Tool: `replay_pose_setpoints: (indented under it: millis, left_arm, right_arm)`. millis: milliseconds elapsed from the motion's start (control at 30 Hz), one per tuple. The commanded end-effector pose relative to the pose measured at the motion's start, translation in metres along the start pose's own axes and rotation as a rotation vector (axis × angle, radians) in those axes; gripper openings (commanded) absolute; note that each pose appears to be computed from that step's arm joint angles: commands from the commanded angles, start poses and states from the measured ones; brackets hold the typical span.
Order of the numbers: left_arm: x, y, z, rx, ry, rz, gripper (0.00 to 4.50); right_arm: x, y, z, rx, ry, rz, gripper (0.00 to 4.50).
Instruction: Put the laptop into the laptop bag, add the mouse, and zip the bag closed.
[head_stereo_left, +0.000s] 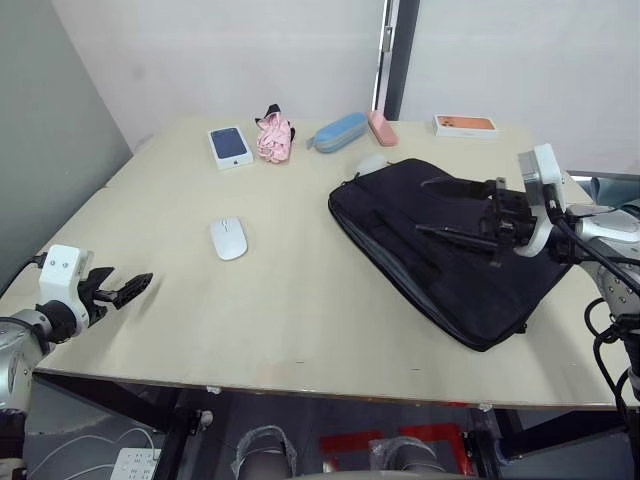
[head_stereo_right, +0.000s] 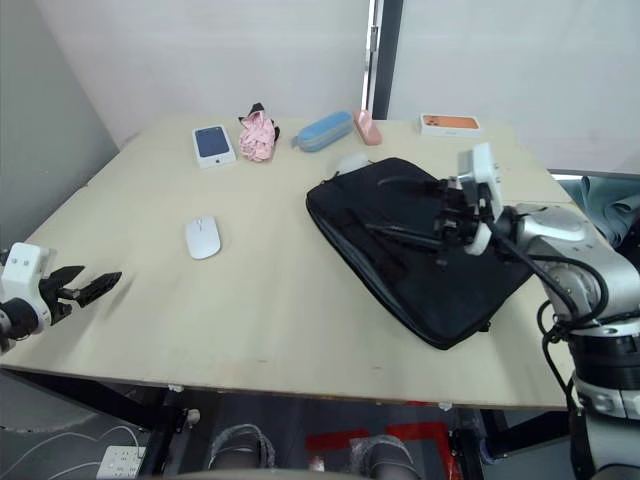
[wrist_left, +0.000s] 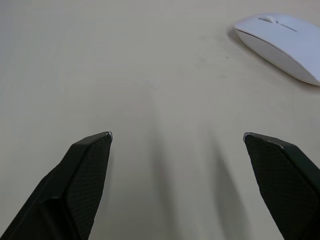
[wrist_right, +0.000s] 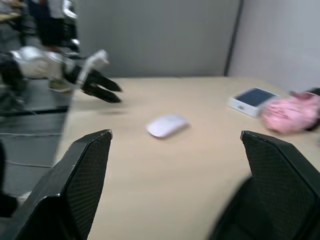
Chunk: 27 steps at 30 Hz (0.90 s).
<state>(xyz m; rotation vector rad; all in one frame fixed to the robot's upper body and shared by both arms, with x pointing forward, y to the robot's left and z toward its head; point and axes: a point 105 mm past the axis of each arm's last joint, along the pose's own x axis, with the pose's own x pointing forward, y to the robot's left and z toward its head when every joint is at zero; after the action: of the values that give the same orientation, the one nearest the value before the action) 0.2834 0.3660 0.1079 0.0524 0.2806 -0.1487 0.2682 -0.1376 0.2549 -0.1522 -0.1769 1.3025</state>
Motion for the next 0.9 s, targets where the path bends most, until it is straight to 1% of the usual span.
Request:
replay_pose_setpoints:
  millis: [33, 167, 267, 333, 400, 567, 700, 767, 900]
  left_arm:
    - [-0.008, -0.007, 0.015, 0.019, -0.051, 0.005, 4.42]
    - [-0.005, -0.038, 0.02, 0.031, -0.057, -0.032, 4.42]
    - [0.002, -0.054, 0.029, 0.007, -0.088, 0.022, 4.42]
    - [0.01, -0.067, 0.03, 0.017, -0.096, 0.057, 4.42]
    - [0.019, -0.081, 0.036, 0.001, -0.137, 0.105, 4.42]
    - [0.033, -0.091, 0.046, -0.08, -0.208, 0.228, 4.46]
    - [0.045, -0.099, 0.047, -0.133, -0.217, 0.297, 4.46]
    - [0.053, -0.103, 0.046, -0.197, -0.214, 0.331, 4.46]
    - [0.066, -0.111, 0.05, -0.202, -0.209, 0.335, 4.46]
  right_arm:
    - [0.004, 0.005, 0.007, -0.012, -0.025, 0.026, 4.32]
    - [0.001, 0.002, 0.0, -0.026, -0.01, 0.001, 4.32]
    - [0.001, 0.0, 0.0, -0.034, -0.02, -0.021, 4.32]
    - [0.002, -0.001, -0.001, -0.034, -0.023, -0.031, 4.32]
    - [0.001, -0.004, -0.004, -0.037, -0.024, -0.054, 4.32]
    - [-0.002, -0.009, -0.005, -0.036, -0.03, -0.084, 4.35]
    - [-0.004, -0.01, -0.006, -0.047, -0.023, -0.092, 4.35]
    - [-0.004, -0.01, -0.006, -0.05, -0.023, -0.094, 4.35]
    - [-0.004, -0.01, -0.005, -0.051, -0.024, -0.096, 4.35]
